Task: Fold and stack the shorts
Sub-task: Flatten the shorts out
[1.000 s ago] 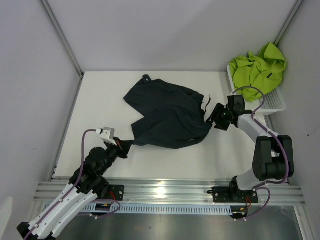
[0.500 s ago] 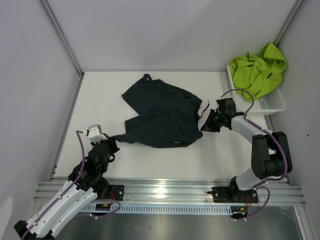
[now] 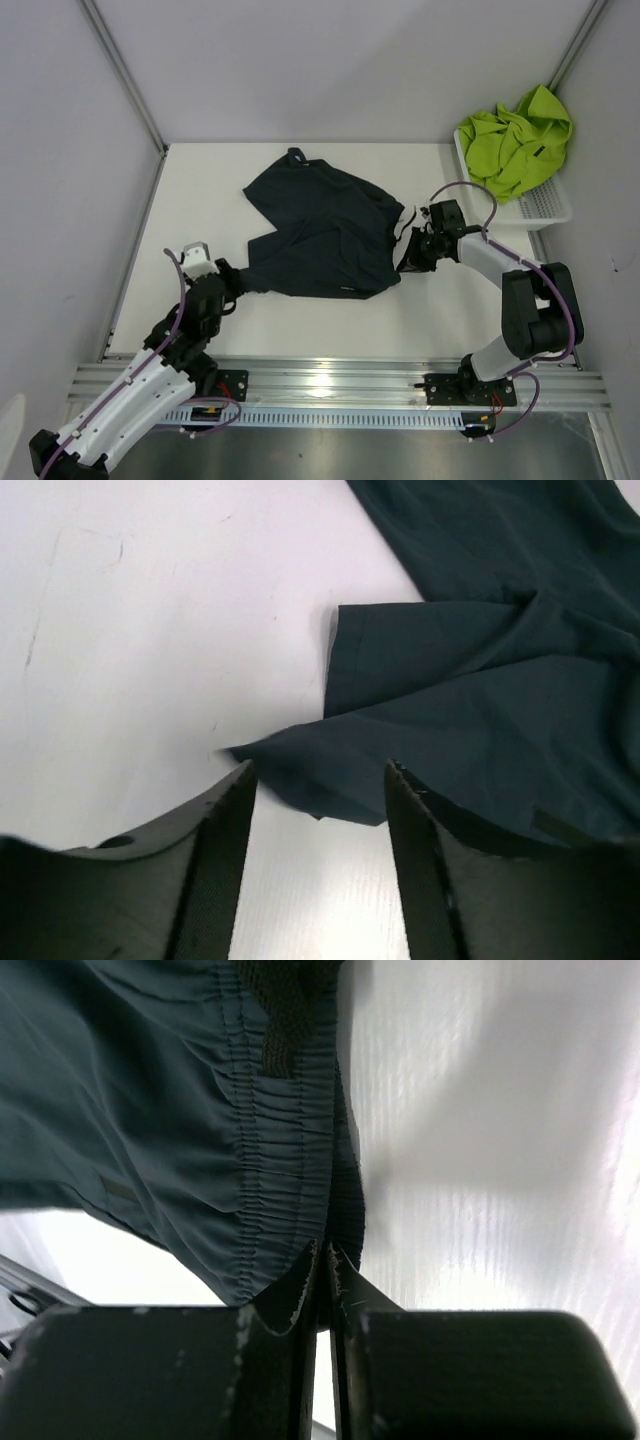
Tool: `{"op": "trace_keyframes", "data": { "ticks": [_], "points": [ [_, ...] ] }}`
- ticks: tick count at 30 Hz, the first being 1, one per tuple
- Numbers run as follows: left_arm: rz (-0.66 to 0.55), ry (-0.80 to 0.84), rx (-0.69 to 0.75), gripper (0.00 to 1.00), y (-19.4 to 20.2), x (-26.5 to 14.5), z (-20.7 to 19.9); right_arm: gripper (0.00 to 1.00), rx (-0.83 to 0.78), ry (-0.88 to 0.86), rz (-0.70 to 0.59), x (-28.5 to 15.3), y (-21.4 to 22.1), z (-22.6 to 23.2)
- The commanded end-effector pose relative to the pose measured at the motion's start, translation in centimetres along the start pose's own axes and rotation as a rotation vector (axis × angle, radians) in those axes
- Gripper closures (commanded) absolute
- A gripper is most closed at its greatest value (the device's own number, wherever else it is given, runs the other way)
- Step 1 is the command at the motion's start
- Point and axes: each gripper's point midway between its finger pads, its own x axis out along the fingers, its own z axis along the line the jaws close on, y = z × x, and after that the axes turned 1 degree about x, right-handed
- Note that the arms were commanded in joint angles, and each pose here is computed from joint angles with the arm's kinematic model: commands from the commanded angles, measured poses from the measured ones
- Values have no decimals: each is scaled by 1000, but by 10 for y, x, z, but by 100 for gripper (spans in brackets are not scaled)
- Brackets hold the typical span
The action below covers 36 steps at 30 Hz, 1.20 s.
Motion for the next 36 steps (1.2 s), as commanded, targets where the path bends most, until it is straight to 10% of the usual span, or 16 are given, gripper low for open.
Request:
{"op": "trace_keyframes", "data": {
  "ticks": [1,6,19,25,36],
  "points": [
    [-63,27,-36,40,-35,-4,-14,92,-90,-17,69,-7,14,8],
    [-63,-6,-57,10,-44,-7,-13,91,-157,17,93,-19,26,11],
    [69,632,182,14,-9,-20,-190,75,-2,18,-149,-29,-68,11],
    [109,745,311,12,19,-33,-250,56,70,-111,-199,0,-118,29],
    [229,888,486,12,81,-30,-324,52,105,-21,-319,34,-197,26]
  ]
}}
